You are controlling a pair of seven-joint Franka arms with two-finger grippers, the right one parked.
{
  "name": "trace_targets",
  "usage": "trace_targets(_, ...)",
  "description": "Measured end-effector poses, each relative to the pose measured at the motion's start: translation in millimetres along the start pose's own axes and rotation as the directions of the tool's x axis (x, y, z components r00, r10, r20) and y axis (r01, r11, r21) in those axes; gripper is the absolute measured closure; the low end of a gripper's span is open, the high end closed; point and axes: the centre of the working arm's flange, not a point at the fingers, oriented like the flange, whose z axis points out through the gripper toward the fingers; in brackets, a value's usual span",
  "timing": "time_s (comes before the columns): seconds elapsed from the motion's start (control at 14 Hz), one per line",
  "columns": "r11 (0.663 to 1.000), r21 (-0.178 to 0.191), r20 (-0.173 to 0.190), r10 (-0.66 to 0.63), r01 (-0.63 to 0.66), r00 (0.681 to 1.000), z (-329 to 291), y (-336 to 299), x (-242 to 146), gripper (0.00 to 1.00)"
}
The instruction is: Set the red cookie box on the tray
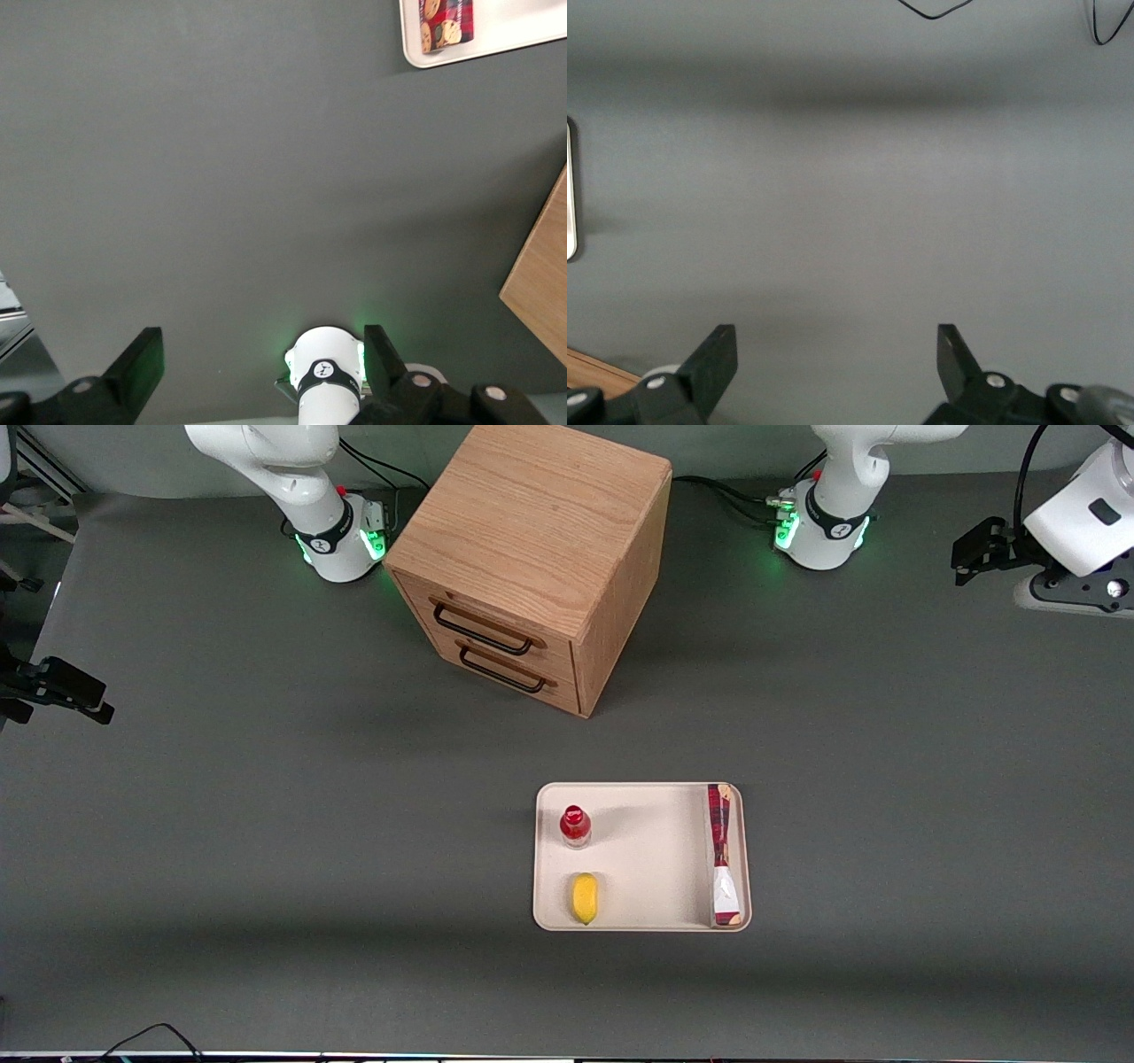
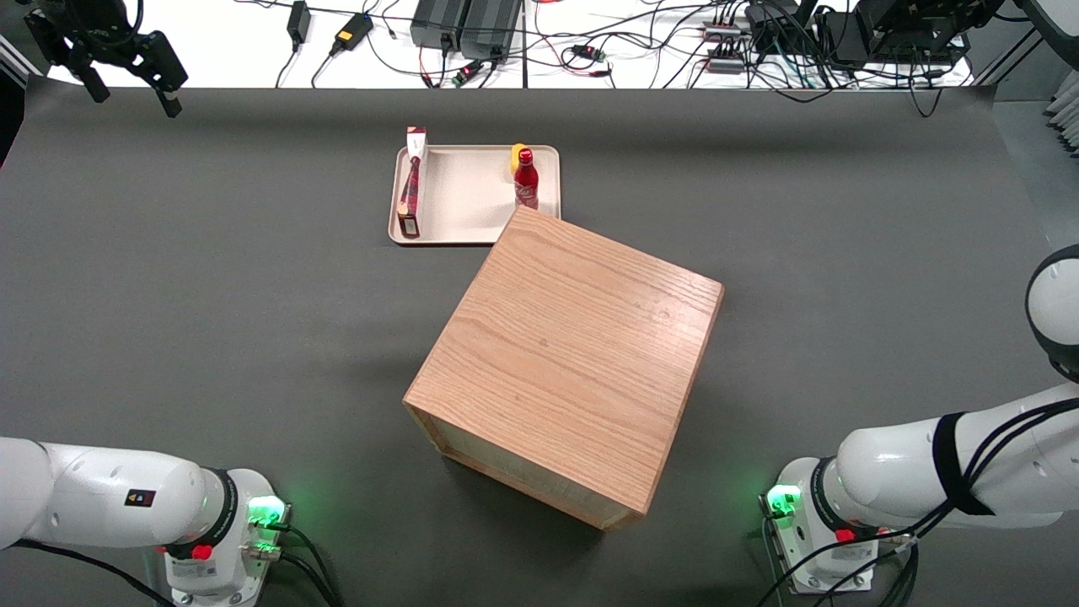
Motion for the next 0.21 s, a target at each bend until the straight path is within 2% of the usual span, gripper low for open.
trace_targets(0.21, 0.998, -0.059, 0.013, -0.005, 0.006, 1.000, 2.2, -6.2, -0.4, 0.00)
